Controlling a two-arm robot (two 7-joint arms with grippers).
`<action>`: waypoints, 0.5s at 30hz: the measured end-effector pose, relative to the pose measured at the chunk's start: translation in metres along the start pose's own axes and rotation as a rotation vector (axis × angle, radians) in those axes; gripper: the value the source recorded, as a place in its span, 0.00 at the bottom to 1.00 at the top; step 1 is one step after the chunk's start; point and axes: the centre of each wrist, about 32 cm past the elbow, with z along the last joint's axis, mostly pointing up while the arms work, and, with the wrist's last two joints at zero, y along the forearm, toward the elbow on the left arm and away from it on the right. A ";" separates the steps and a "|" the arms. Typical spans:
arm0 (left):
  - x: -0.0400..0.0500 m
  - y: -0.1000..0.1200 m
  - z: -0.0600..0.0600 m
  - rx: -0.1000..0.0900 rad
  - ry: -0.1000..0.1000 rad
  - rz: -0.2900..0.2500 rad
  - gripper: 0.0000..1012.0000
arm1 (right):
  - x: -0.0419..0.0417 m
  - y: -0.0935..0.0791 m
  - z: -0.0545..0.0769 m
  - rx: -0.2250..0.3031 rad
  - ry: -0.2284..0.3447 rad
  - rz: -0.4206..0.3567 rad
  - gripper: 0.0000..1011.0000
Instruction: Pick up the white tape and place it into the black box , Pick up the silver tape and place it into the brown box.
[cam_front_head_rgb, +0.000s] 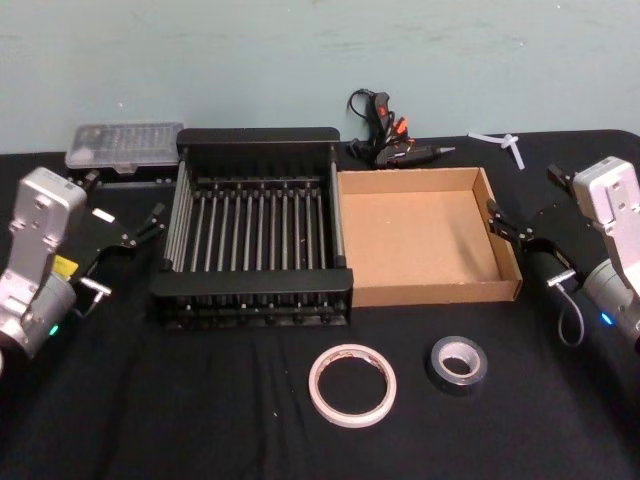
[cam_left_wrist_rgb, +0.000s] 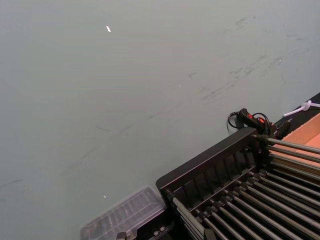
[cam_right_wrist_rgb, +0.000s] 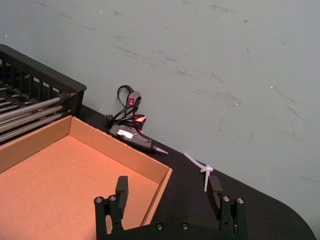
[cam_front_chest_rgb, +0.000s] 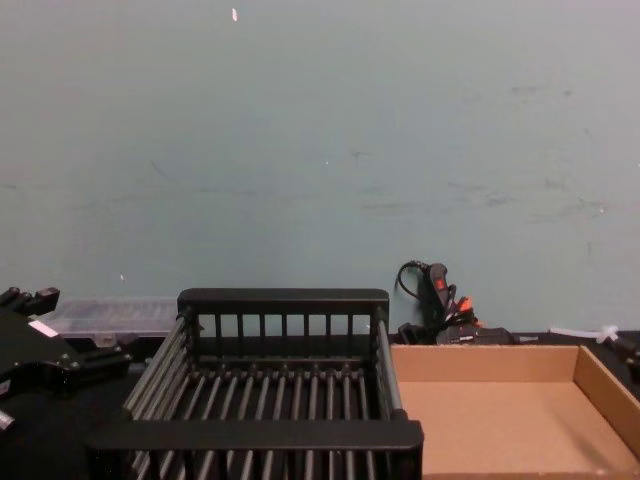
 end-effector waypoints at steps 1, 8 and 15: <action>0.0000 0.000 0.000 0.000 0.000 0.000 0.99 | 0.0000 0.000 0.000 0.000 0.000 0.000 0.99; 0.0000 0.000 0.000 0.000 0.000 0.000 0.99 | 0.0000 0.000 0.000 0.000 0.000 0.000 0.99; 0.0000 0.000 0.000 0.000 0.000 0.000 0.99 | 0.0000 0.000 0.000 0.000 0.000 0.000 0.99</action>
